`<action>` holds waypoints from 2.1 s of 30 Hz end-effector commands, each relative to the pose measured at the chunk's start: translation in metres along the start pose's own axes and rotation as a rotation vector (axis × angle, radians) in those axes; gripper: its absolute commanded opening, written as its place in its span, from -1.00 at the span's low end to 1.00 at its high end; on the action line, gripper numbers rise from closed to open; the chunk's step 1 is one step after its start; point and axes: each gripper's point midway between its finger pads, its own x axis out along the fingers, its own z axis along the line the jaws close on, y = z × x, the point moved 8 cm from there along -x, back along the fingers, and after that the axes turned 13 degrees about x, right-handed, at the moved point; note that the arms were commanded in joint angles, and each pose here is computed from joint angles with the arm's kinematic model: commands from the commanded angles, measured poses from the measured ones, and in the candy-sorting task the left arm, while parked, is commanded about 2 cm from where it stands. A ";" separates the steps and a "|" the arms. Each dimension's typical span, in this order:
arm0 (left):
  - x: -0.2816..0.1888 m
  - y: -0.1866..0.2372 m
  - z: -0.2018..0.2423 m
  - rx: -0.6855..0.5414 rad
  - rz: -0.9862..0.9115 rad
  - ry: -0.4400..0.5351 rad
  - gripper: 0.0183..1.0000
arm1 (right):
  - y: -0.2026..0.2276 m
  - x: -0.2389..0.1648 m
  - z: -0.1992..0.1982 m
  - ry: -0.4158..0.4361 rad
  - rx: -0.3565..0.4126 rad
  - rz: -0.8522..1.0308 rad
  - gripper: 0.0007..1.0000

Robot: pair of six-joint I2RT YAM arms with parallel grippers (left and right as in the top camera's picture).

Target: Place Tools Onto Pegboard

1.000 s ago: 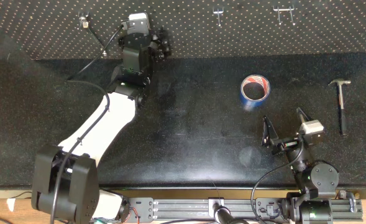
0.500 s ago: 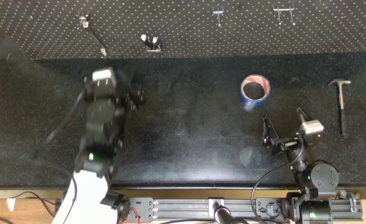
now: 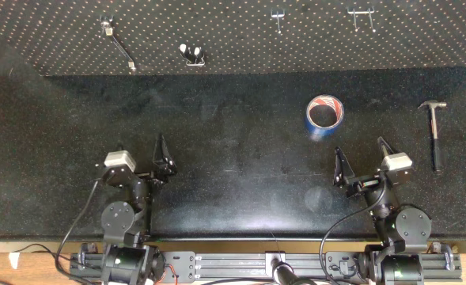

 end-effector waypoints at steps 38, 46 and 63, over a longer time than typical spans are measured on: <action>-0.013 0.006 -0.003 0.100 0.011 0.094 0.99 | 0.002 0.000 0.001 -0.015 0.010 0.006 0.95; -0.013 0.006 -0.003 0.100 0.011 0.094 0.99 | 0.002 0.000 0.001 -0.015 0.010 0.006 0.95; -0.013 0.006 -0.003 0.100 0.011 0.094 0.99 | -0.013 -0.003 0.002 0.028 0.086 -0.030 0.95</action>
